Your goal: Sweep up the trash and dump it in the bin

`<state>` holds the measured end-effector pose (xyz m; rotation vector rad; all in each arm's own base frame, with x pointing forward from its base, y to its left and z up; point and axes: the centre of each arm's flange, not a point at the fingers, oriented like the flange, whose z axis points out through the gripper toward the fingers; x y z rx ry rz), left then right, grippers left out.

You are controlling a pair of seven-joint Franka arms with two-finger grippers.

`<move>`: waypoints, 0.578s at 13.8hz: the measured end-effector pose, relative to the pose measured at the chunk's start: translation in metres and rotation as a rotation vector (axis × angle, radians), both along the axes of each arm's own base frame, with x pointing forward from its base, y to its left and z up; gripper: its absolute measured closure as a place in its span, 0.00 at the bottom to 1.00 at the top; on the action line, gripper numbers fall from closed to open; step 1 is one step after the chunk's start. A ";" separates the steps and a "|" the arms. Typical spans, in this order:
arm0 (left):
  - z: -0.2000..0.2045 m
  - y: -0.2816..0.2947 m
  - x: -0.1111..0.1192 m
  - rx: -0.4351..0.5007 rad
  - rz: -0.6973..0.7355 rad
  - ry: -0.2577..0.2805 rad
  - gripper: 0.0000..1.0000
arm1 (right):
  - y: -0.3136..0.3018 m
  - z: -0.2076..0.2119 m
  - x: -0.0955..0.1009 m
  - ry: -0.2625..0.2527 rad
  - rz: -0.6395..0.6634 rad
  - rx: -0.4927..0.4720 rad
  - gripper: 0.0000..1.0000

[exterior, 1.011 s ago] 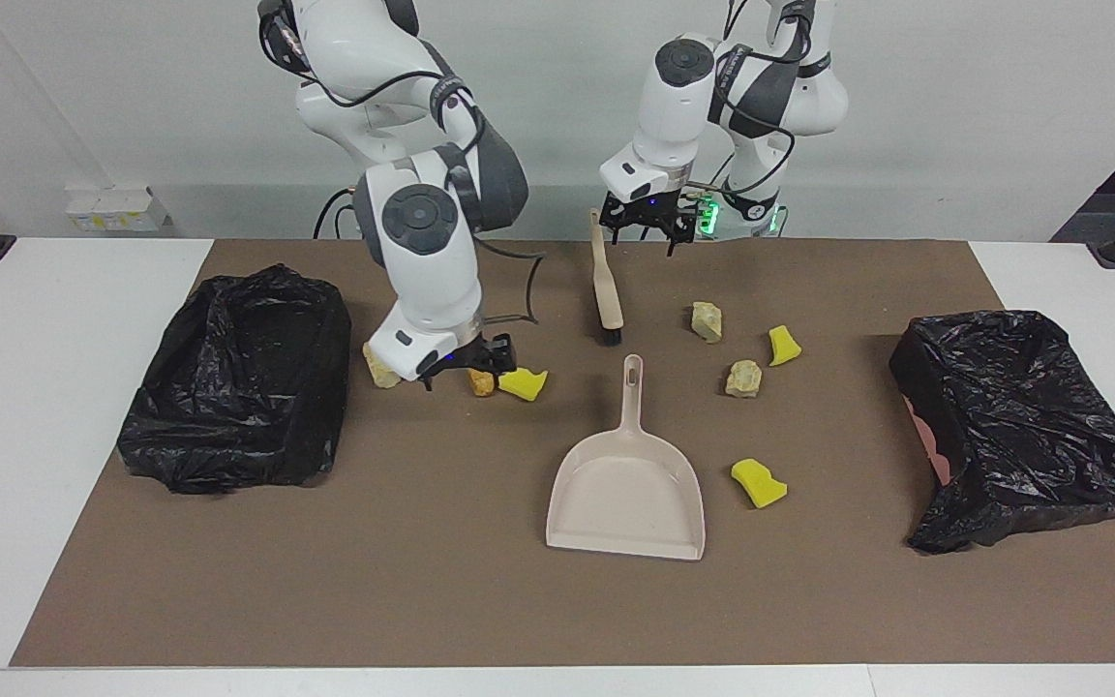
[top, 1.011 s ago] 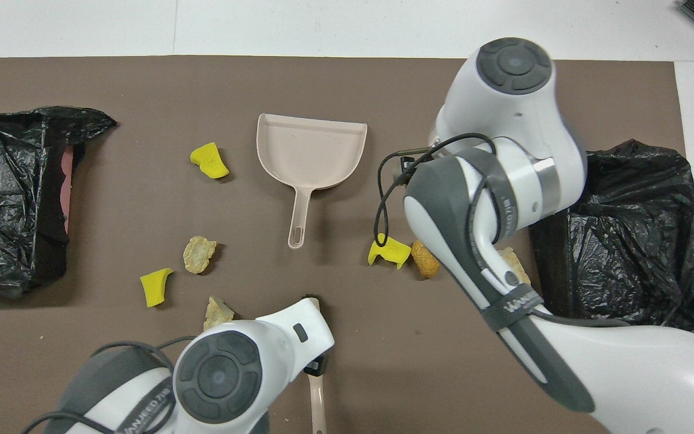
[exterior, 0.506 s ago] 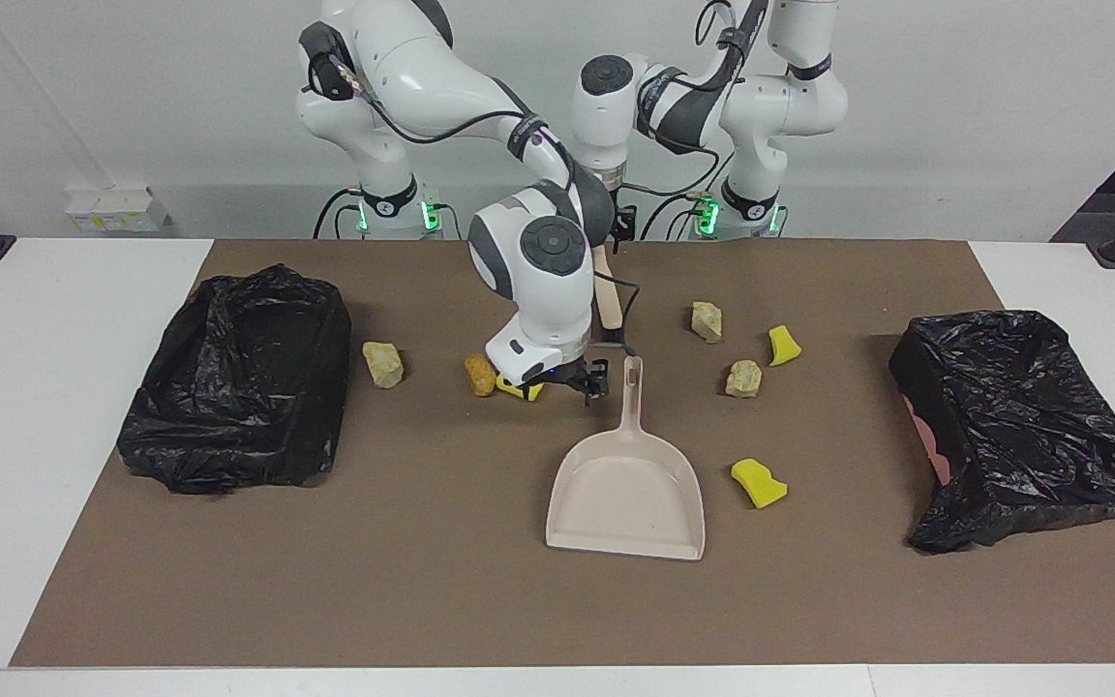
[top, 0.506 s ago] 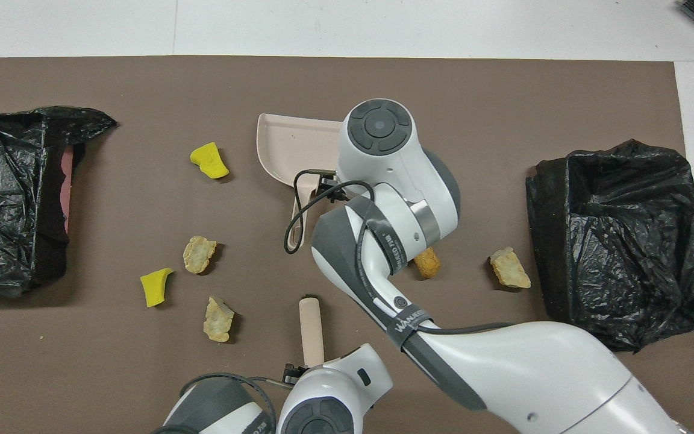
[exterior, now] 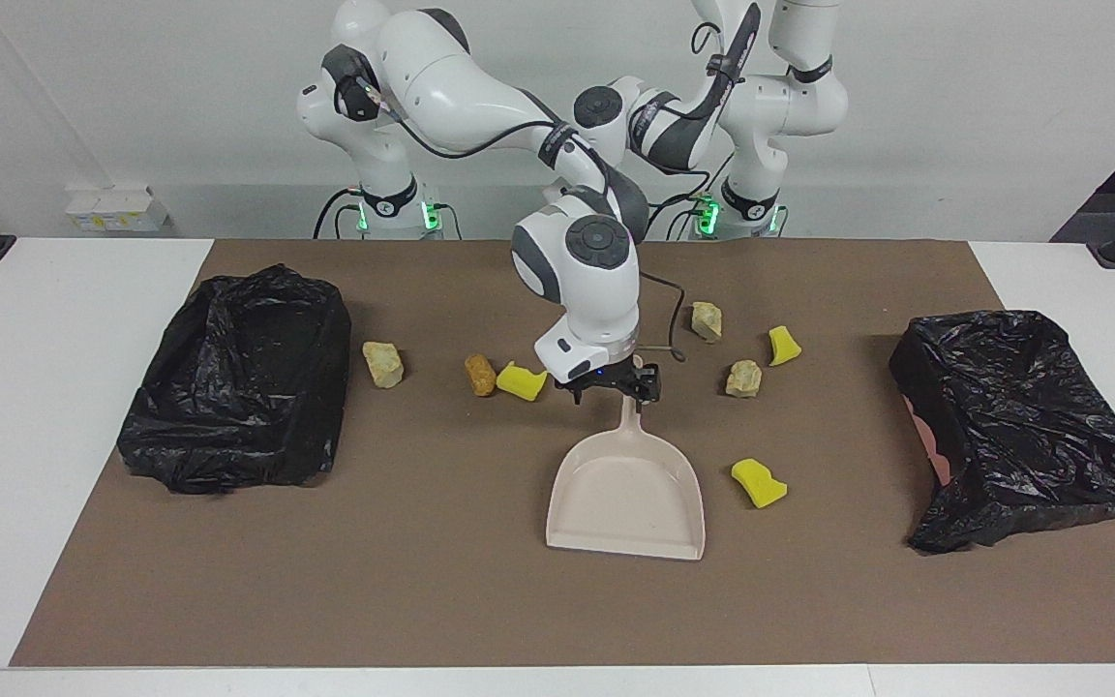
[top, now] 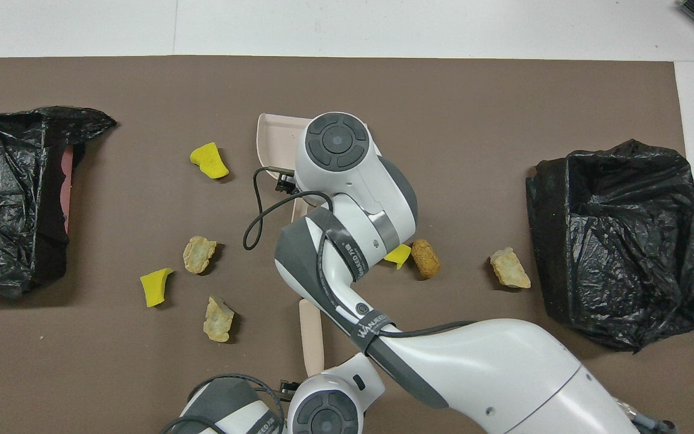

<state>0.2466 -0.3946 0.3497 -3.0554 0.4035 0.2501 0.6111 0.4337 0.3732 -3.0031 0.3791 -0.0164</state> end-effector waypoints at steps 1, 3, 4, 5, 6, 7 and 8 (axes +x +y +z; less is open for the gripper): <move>-0.001 0.001 -0.001 0.012 0.017 0.007 0.03 | 0.005 -0.004 -0.002 0.002 0.006 -0.001 0.00; -0.006 0.002 -0.007 0.024 0.054 0.022 0.14 | 0.014 -0.013 -0.008 0.005 0.026 -0.019 0.18; -0.009 0.003 -0.010 0.027 0.064 0.031 0.26 | 0.017 -0.017 -0.010 0.006 0.034 -0.029 0.26; -0.011 0.004 -0.012 0.027 0.074 0.040 0.26 | 0.018 -0.020 -0.012 0.012 0.042 -0.041 0.26; -0.012 0.004 -0.013 0.026 0.082 0.047 0.33 | 0.018 -0.023 -0.015 0.023 0.049 -0.061 0.35; -0.012 0.004 -0.013 0.026 0.084 0.051 0.44 | 0.017 -0.024 -0.016 0.031 0.055 -0.084 0.45; -0.012 0.005 -0.013 0.027 0.084 0.052 0.56 | 0.015 -0.024 -0.016 0.037 0.056 -0.096 0.57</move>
